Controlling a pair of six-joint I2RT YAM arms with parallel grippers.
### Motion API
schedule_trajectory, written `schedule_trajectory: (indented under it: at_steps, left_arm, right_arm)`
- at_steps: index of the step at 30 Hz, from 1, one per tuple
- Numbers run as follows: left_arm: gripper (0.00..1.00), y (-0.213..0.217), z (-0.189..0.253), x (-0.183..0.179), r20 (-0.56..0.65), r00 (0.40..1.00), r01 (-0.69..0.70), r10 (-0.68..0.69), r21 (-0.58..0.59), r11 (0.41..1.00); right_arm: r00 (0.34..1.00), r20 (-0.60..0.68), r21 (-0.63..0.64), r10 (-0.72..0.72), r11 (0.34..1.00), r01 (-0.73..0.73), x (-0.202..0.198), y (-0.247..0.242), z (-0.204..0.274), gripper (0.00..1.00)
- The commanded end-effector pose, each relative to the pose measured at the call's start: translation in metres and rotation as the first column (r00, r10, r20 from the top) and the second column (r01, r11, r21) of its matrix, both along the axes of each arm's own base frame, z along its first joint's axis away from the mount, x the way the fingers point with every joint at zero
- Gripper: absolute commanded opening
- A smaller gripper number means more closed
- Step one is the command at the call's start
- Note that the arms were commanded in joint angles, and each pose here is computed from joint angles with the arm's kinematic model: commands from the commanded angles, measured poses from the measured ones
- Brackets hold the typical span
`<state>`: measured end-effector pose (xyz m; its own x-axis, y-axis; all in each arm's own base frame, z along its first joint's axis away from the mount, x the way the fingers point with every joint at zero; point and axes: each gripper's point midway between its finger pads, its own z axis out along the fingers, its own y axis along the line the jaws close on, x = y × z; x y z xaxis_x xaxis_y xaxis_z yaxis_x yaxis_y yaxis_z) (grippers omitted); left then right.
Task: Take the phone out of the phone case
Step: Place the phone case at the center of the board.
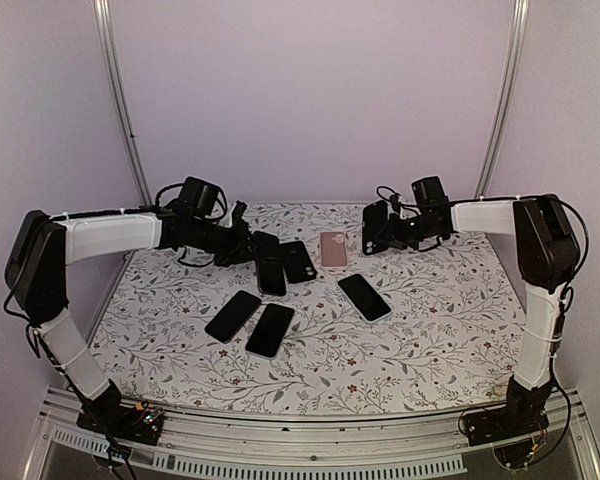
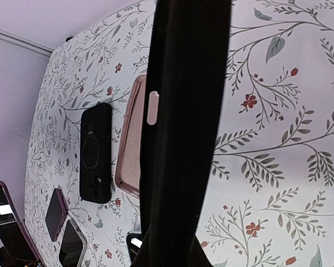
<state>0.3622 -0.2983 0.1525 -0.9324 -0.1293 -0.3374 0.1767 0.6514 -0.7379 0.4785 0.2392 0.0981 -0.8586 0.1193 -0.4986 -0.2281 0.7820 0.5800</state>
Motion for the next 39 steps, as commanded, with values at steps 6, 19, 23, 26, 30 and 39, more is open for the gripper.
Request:
schedule_trajectory:
  at_steps: [6,19,23,26,30,39]
  left_arm:
    - [0.00,0.045,-0.009,0.035,0.027,0.997,-0.078,0.075,0.126,0.989]
    - [0.00,0.146,-0.021,0.061,0.071,0.997,-0.064,0.033,0.493,0.868]
    - [0.00,0.161,-0.030,0.061,0.032,0.999,-0.022,0.004,0.588,0.809]
    - [0.00,0.169,-0.036,0.062,0.008,1.000,0.010,-0.019,0.639,0.769]
    - [0.00,0.161,-0.050,0.061,-0.054,0.995,0.095,-0.078,0.615,0.783]
    - [0.00,0.151,-0.078,0.040,-0.131,0.982,0.188,-0.138,0.551,0.813]
  right_arm:
    - [0.991,-0.066,0.007,0.118,0.993,-0.117,0.013,0.010,-0.028,0.12]
    - [0.985,-0.114,0.003,0.131,0.991,-0.131,0.026,0.008,-0.062,0.44]
    - [0.994,-0.096,-0.104,0.060,0.992,-0.070,0.032,-0.010,-0.066,0.60]
    - [0.997,-0.067,-0.163,0.026,0.986,-0.036,0.034,-0.021,-0.062,0.70]
    - [0.999,-0.038,-0.199,0.003,0.980,-0.011,0.032,-0.030,-0.056,0.82]
    - [1.000,-0.002,-0.203,-0.003,0.979,0.003,0.019,-0.038,-0.042,0.91]
